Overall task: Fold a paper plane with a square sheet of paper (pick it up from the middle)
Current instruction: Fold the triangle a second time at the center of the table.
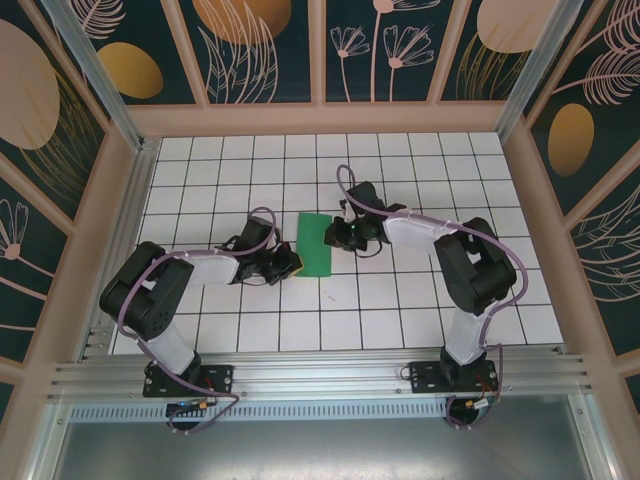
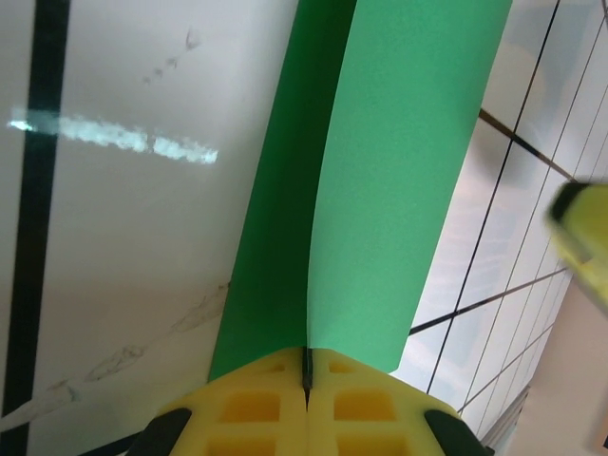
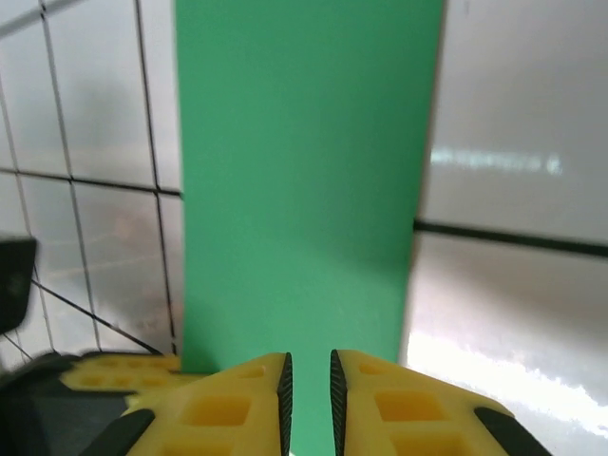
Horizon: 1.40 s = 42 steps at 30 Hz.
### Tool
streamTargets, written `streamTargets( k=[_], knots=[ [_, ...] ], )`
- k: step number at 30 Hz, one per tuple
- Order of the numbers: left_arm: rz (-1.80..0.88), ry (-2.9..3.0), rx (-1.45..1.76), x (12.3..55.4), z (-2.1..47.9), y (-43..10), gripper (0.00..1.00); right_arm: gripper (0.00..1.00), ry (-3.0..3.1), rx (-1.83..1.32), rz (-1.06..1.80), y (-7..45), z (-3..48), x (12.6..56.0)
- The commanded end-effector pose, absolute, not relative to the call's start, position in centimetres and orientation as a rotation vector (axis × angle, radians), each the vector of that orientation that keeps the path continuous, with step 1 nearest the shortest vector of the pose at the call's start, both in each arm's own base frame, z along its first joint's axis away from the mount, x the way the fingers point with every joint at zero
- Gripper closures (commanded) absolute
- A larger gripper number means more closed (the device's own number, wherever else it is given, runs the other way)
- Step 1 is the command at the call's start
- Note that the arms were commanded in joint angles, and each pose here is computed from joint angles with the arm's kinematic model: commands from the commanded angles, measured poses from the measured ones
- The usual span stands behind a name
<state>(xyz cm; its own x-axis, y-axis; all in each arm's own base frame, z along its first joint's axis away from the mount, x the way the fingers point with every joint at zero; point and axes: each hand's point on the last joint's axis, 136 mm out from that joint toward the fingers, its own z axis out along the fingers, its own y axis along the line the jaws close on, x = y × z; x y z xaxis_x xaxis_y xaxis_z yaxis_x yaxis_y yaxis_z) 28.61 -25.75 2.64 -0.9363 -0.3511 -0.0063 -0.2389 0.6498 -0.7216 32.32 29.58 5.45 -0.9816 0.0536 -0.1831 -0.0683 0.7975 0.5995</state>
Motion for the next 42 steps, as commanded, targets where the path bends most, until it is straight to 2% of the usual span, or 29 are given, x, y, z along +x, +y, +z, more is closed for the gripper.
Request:
streamTargets(
  k=[1, 12, 14, 16, 19, 22, 31, 35, 42],
  knots=[
    [-1.115, 2.745, -0.462, 28.7, 2.3, -25.7, 0.96, 0.8, 2.842, -0.038, 0.989, 30.2, 3.9, 30.8],
    [-1.127, 2.738, -0.447, 29.0, 2.8, -26.1, 0.94, 0.84, 2.891, -0.034, 0.952, 30.3, 1.8, 30.9],
    [-1.138, 2.728, -0.448, 29.1, 3.2, -26.2, 0.89, 0.84, 2.909, -0.02, 0.923, 30.0, 1.1, 30.7],
    [-1.18, 2.701, -0.437, 29.4, 4.0, -26.7, 0.81, 0.84, 2.924, -0.007, 0.9, 29.6, 0.6, 30.6],
    [-1.332, 2.626, -0.409, 29.8, 5.9, -28.1, 0.71, 0.84, 2.939, 0.019, 0.891, 29.2, 0.2, 30.3],
    [-1.449, 2.567, -0.41, 30.1, 7.1, -29.0, 0.69, 0.84, 2.942, 0.03, 0.895, 29.1, 0.0, 30.2],
    [-1.502, 2.557, -0.417, 30.9, 6.5, -30.1, 0.69, 0.83, 2.922, 0.052, 0.977, 29.6, 0.6, 30.4],
    [-1.518, 2.555, -0.411, 31.3, 6.4, -30.6, 0.65, 0.8, 2.877, 0.061, 1.059, 29.7, 1.6, 30.8],
    [-1.581, 2.516, -0.418, 31.9, 6.7, -31.3, 0.56, 0.79, 2.88, 0.075, 1.071, 29.4, 1.5, 30.9]
  ],
)
